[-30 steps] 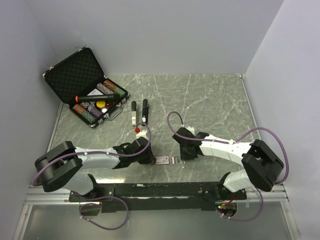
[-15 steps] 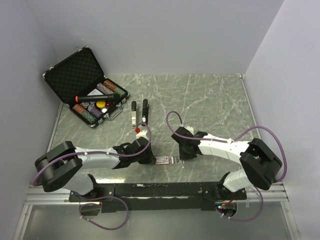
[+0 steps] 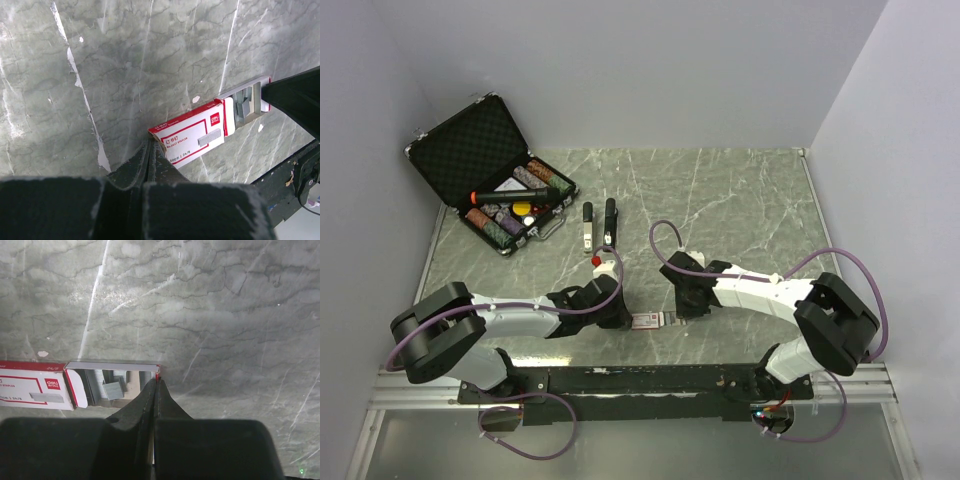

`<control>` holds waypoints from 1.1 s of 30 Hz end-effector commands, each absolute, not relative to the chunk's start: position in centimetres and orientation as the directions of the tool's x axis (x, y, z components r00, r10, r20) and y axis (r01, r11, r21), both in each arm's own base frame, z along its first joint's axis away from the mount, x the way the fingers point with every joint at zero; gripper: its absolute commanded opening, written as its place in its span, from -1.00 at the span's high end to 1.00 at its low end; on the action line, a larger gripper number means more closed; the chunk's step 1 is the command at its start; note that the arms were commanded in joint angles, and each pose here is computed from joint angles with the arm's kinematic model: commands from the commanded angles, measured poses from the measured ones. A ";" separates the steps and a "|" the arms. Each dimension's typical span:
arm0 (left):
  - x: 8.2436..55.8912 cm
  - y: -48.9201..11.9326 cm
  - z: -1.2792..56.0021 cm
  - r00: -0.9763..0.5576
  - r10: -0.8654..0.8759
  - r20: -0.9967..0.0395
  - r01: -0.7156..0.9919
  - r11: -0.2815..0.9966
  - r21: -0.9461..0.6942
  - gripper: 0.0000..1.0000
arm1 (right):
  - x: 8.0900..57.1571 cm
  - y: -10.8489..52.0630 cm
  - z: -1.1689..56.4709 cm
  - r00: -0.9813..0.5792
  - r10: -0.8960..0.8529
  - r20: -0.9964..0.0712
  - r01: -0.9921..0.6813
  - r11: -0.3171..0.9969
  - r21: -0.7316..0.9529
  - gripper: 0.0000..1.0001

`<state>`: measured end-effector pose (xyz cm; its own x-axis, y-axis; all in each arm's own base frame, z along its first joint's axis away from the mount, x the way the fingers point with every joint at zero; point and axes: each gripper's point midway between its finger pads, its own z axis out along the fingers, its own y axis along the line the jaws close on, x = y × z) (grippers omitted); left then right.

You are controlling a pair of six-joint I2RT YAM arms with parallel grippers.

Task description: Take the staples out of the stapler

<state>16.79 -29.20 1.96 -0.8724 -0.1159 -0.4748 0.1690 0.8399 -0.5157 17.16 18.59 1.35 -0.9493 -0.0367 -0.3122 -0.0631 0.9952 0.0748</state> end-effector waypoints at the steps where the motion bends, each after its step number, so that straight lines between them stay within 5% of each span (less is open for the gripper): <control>1: 14.2 -26.0 -1.9 -0.915 -0.008 -0.403 0.161 0.910 -0.382 0.99 | 17.6 20.1 1.5 -0.948 -0.013 -0.318 -0.053 0.991 0.120 1.00; 33: 14.2 -26.3 -2.1 -0.916 -0.002 -0.402 0.162 0.914 -0.373 0.99 | 15.7 21.7 0.9 -0.953 -0.054 -0.298 -0.100 0.984 0.144 1.00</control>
